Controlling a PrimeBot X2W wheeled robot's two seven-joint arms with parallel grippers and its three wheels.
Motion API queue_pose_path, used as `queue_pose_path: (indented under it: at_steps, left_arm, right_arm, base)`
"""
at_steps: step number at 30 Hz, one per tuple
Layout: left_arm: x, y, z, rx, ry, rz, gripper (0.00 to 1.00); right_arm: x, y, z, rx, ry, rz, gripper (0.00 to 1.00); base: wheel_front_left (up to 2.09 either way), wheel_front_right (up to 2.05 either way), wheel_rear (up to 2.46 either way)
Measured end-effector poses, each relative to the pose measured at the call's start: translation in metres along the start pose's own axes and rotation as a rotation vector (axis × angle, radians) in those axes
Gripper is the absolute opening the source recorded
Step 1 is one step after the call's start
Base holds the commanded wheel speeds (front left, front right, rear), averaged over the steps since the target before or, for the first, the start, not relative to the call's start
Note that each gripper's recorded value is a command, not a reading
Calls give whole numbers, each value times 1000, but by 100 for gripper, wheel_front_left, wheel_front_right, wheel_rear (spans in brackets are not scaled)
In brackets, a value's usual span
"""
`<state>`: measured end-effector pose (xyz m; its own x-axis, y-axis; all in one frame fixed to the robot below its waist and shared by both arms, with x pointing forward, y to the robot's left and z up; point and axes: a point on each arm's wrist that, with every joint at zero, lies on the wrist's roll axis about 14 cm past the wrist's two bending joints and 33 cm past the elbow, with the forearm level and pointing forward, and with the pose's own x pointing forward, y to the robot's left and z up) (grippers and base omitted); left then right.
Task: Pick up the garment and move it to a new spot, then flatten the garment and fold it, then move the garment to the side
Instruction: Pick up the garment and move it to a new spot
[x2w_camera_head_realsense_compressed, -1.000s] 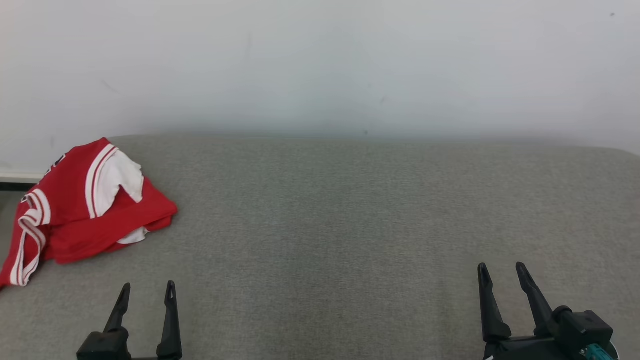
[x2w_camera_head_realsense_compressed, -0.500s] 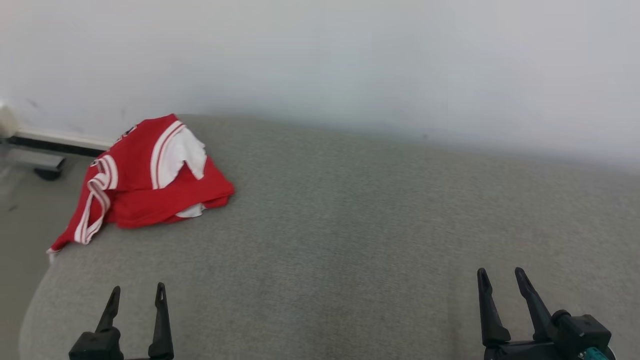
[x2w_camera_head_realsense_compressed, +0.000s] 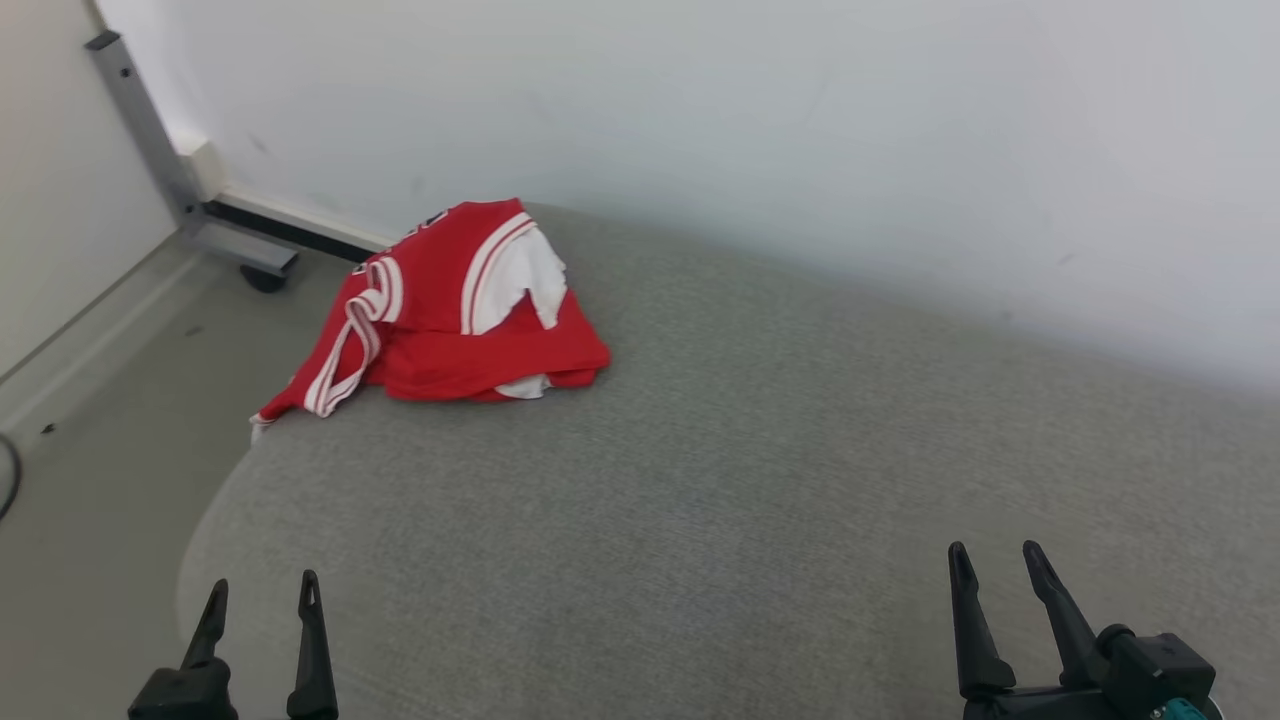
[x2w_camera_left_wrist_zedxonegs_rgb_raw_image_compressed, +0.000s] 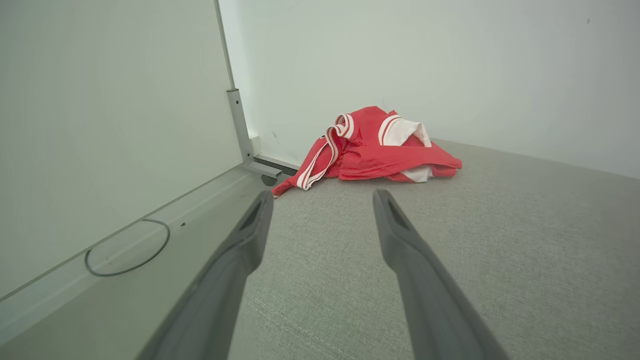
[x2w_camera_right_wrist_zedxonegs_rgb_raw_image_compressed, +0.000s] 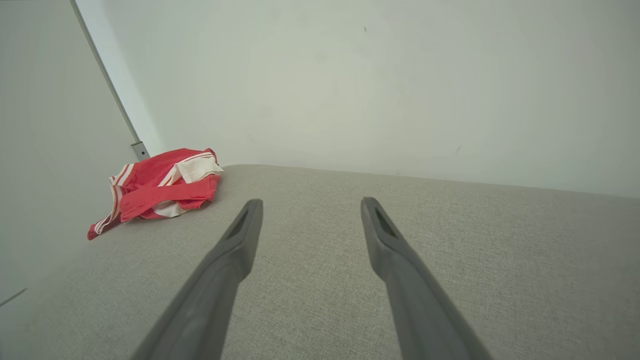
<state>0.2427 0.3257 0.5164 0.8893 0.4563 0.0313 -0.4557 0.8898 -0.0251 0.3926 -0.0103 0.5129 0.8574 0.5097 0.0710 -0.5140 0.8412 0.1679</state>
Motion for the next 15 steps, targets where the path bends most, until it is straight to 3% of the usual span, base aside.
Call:
queue_pose_path:
  at_steps: [15]
  left_arm:
    - [-22,51,-7,2,3,181,100]
  right_arm:
    - [32,44,-10,-7,36,148,100]
  base:
    - [0,0,0]
